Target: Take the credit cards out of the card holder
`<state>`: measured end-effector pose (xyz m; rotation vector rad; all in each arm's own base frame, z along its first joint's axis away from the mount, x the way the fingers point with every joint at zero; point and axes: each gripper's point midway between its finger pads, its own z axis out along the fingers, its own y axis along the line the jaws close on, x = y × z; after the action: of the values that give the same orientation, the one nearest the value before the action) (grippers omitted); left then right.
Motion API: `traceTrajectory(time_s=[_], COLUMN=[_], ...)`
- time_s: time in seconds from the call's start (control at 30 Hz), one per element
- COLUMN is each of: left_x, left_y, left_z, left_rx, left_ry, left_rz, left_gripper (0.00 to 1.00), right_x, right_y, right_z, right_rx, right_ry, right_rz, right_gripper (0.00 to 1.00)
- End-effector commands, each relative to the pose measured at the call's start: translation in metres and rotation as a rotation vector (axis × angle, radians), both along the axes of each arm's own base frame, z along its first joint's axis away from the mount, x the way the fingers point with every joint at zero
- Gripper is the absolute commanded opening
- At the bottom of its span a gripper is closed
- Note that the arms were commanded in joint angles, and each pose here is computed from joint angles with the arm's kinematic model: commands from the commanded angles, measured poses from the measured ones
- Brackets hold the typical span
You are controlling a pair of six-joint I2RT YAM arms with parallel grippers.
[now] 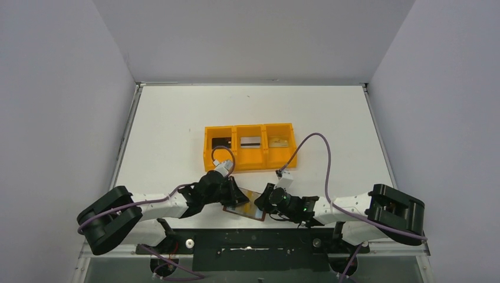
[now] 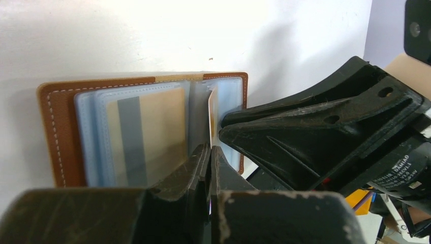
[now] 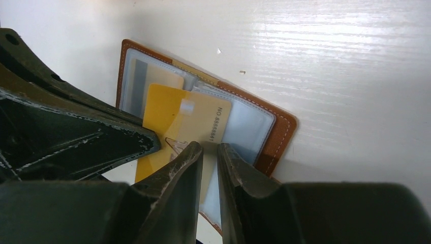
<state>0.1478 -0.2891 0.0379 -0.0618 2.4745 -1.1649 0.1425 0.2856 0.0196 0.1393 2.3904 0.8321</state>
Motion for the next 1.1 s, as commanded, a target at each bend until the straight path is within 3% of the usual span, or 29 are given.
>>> traceTrajectory(time_s=[0.0, 0.3, 0.73, 1.07], left_x=[0.011, 0.019, 0.028, 0.028], left_y=[-0.008, 0.010, 0.042, 0.061], left_z=[0.031, 0.050, 0.072, 0.071], left_rx=[-0.053, -0.031, 0.014, 0.052], left_ry=[-0.081, -0.133, -0.205, -0.210], left_rz=[0.011, 0.079, 0.197, 0.256], left_gripper=[0.00, 0.00, 0.00, 0.00], right_x=[-0.001, 0.002, 0.012, 0.012], right_y=[-0.018, -0.023, 0.016, 0.033], right_z=[-0.005, 0.004, 0.072, 0.036], right_rx=[-0.101, -0.124, -0.042, -0.129], right_ry=[0.003, -0.022, -0.160, -0.081], right_rz=[-0.005, -0.008, 0.137, 0.165], right_gripper=[0.21, 0.21, 0.30, 0.26])
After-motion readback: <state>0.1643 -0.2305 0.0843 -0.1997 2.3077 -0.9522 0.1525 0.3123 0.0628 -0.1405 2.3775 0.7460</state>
